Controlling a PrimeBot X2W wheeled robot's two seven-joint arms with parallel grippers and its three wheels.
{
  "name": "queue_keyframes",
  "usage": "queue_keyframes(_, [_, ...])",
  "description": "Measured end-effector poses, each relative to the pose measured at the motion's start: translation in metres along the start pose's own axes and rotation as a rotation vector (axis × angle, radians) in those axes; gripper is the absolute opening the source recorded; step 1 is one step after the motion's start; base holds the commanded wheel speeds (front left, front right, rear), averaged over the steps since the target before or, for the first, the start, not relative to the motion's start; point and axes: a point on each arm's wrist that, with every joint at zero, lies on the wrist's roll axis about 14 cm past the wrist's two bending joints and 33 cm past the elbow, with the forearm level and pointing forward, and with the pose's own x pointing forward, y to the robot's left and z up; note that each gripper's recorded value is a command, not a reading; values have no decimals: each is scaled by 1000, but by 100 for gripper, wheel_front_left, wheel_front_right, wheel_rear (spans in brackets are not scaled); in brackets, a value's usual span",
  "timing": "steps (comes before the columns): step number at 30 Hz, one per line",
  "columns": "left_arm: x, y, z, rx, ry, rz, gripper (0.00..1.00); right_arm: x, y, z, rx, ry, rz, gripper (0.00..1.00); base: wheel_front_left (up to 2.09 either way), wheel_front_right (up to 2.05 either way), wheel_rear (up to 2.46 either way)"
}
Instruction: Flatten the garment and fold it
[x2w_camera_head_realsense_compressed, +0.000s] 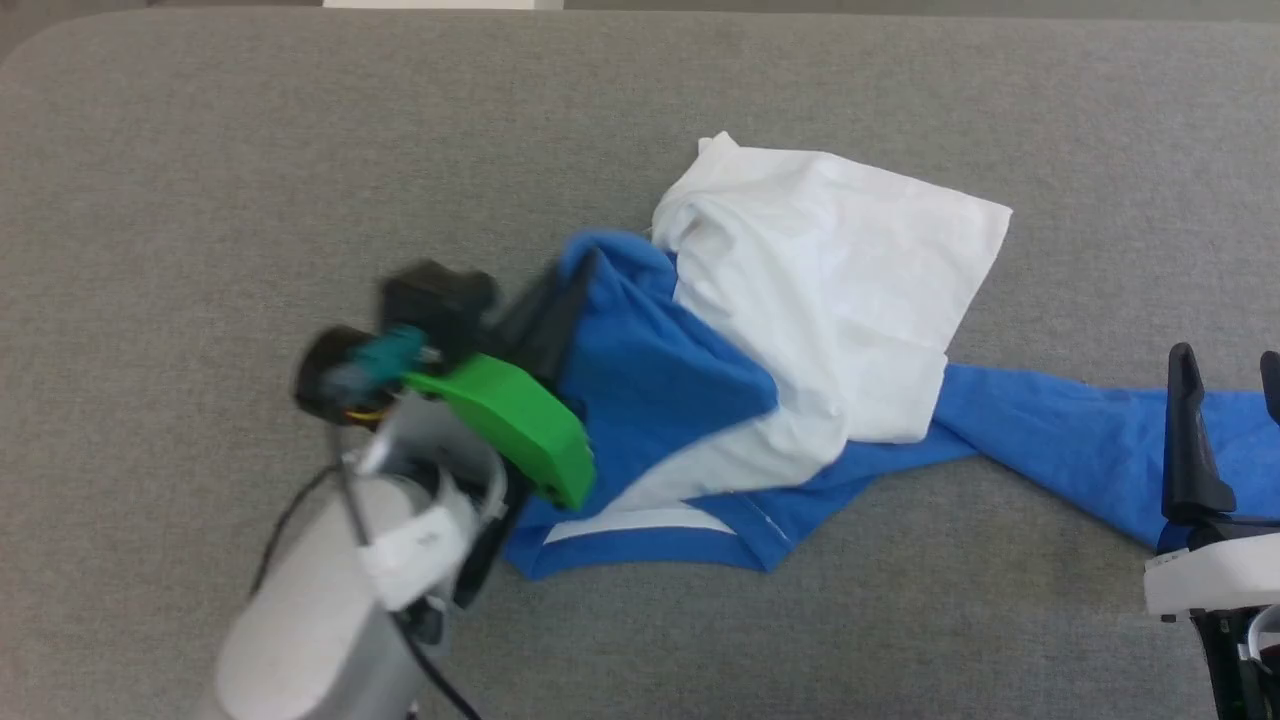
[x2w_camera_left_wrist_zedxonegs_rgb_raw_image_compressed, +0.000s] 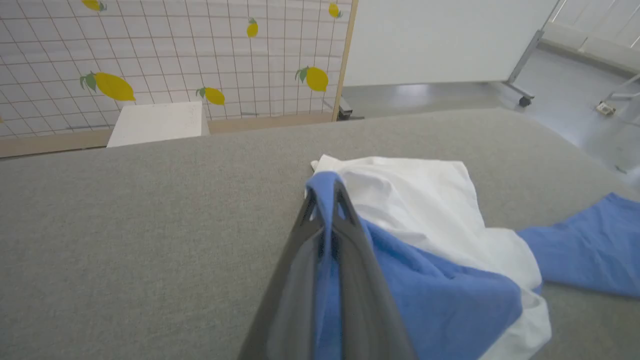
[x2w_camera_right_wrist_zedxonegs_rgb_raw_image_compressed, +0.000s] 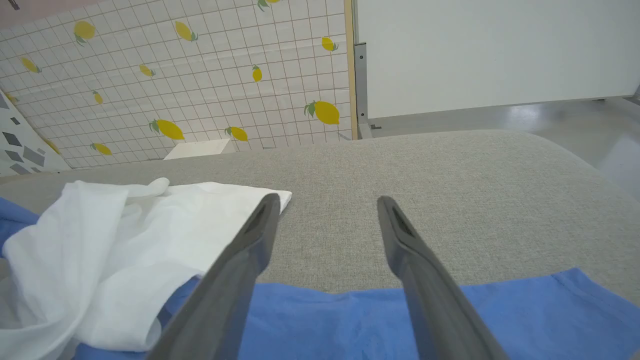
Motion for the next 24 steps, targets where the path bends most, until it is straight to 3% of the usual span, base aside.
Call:
queue_keyframes(4, [-16,41,50,-53,-176,149,0,2,8,3,4,-5,23,100,0,0,0])
queue_keyframes(5, [-41,87,63,-70,-249,323,0,4,14,3,5,-4,41,100,0,0,0])
queue_keyframes(6, [-50,100,61,-79,-258,378,0,4,16,3,5,-2,45,100,0,0,0])
queue_keyframes(11, [-108,174,23,-147,-263,754,0,7,17,-2,-3,14,49,100,0,0,0])
queue_keyframes(12, [-139,192,-13,-209,-226,923,0,8,15,-3,-8,20,43,100,0,0,0])
queue_keyframes(15, [-169,202,-46,-266,-188,1053,2,8,14,-5,-9,28,39,100,0,0,0])
queue_keyframes(16, [-175,202,-57,-279,-165,1077,35,8,14,-5,-8,28,40,100,0,0,0])
queue_keyframes(17, [-178,202,-62,-288,-154,1085,100,8,14,-5,-8,28,41,100,0,0,0])
queue_keyframes(20, [-174,195,-66,-310,-164,1046,100,8,17,-4,-7,26,48,100,0,0,0])
queue_keyframes(24, [-148,176,-17,-268,-322,844,100,8,21,0,-8,18,59,100,0,0,0])
